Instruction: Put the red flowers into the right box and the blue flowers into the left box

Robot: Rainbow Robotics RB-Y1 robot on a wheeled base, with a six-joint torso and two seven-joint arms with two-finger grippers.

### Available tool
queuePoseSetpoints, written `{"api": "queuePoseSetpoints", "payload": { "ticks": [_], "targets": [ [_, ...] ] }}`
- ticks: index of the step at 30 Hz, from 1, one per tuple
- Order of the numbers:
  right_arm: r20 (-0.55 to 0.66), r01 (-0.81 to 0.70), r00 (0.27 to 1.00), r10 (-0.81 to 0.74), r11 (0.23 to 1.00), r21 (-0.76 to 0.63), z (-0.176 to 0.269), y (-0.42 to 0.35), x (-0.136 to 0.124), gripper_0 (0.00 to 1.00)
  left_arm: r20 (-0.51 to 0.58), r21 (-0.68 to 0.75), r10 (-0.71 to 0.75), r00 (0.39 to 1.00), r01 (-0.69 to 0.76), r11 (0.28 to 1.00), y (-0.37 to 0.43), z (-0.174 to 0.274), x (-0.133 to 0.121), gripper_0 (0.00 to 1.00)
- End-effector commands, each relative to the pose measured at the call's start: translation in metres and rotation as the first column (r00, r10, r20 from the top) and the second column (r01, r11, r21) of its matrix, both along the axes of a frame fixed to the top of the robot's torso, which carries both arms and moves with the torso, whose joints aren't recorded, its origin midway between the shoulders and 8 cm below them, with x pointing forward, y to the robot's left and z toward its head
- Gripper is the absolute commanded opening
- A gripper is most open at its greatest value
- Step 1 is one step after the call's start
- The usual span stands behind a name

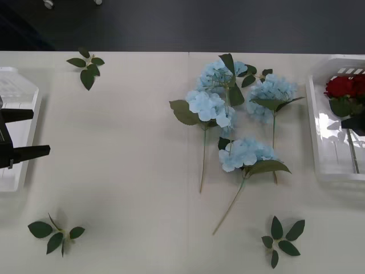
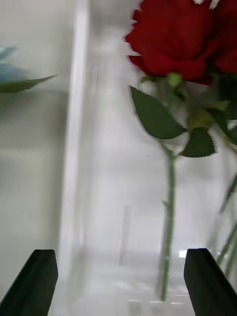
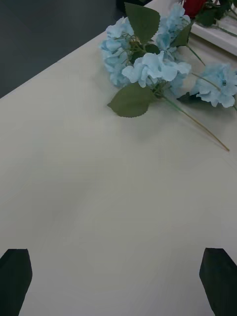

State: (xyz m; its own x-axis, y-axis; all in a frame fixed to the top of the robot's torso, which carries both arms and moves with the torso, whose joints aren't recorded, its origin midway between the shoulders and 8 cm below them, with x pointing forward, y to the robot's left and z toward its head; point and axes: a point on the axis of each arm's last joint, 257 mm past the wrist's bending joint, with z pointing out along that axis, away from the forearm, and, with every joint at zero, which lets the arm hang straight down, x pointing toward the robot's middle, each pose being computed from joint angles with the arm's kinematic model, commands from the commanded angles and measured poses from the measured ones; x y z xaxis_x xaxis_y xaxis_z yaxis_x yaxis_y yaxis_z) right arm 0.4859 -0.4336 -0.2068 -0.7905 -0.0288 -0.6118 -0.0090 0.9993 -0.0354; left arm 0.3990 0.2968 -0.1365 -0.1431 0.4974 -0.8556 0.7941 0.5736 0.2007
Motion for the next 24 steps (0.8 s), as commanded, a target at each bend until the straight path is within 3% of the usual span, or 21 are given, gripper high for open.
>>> {"api": "queuePoseSetpoints", "payload": {
  "ticks": [1,10,24],
  "targets": [
    [0.029,-0.114,0.993,0.113,0.992,0.048,0.02,0.054,0.009,0.75,0.057,0.072,-0.012,0.998,0.008,0.997,0.012,0.005,-0.004,1.0],
    [0.0,-0.253,0.967,0.254,0.964,0.082,-0.002,0.138,0.022,0.75,0.057,0.072,-0.012,0.998,0.008,0.997,0.012,0.005,-0.004,1.0],
    [-0.006,-0.276,0.96,0.279,0.952,0.135,-0.068,0.189,0.036,0.75,0.057,0.072,-0.012,0.998,0.008,0.997,0.012,0.005,-0.004,1.0]
  ]
}}
